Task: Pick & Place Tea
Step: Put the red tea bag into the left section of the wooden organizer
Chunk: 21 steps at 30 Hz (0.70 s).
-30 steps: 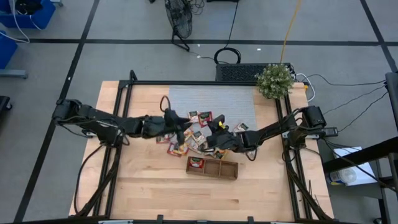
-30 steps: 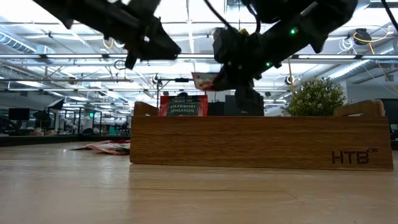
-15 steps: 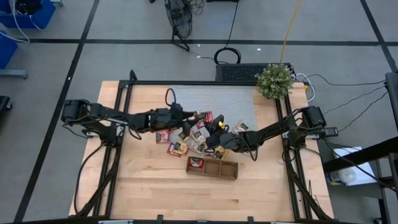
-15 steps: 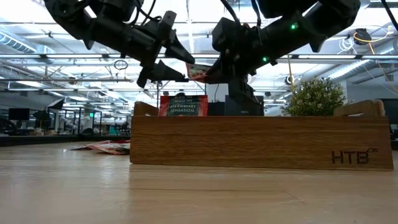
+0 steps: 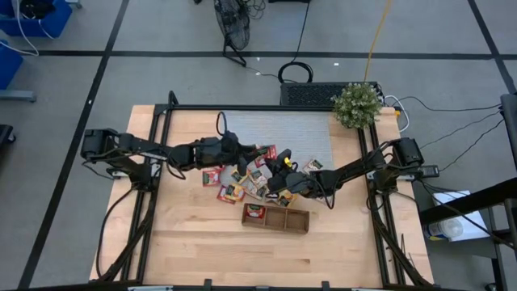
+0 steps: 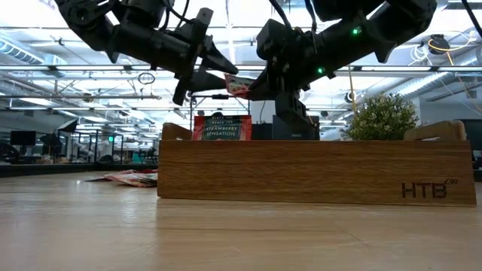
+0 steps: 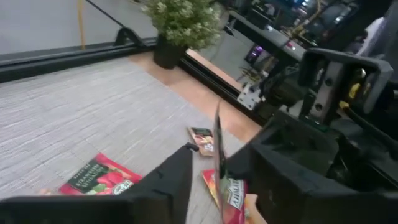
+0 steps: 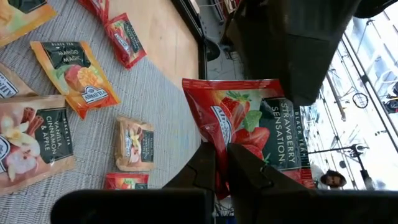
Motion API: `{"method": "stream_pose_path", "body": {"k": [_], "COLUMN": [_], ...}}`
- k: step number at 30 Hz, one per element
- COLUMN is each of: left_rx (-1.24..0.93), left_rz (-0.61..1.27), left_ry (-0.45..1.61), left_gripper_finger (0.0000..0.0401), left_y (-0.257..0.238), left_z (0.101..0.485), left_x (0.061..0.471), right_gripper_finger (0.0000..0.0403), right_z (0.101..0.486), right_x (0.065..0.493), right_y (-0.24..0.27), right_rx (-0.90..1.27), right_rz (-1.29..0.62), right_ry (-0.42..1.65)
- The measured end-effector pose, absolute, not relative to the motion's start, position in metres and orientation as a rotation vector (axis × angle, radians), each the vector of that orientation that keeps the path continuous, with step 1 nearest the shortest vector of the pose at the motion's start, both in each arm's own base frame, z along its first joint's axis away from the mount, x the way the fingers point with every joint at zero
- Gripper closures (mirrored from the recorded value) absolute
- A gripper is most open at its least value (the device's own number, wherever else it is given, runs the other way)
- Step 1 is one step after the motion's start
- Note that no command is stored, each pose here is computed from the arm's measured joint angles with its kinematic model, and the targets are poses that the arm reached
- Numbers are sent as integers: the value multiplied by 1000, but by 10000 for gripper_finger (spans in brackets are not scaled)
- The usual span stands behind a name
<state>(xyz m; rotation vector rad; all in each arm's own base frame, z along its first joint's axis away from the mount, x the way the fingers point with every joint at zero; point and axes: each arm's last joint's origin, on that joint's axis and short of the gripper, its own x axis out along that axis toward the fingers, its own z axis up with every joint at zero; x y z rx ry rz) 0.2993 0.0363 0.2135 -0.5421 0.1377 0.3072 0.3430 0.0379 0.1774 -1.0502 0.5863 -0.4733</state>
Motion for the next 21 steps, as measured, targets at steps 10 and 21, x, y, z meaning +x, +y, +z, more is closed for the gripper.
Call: {"method": "stream_pose_path", "body": {"k": [10,21], "left_rx": [-479,-107], "left_rz": [295,210], "left_ry": [141,148], "left_gripper_finger": [392,398], "left_y": [37,27], "left_z": [214,228], "left_x": [299,295], "right_gripper_finger": [391,300], "right_z": [177,170], "right_x": [343,339], "right_y": [39,38], "right_rx": [-1022,-725], "right_rz": [-454,-517], "right_ry": [570,514]}}
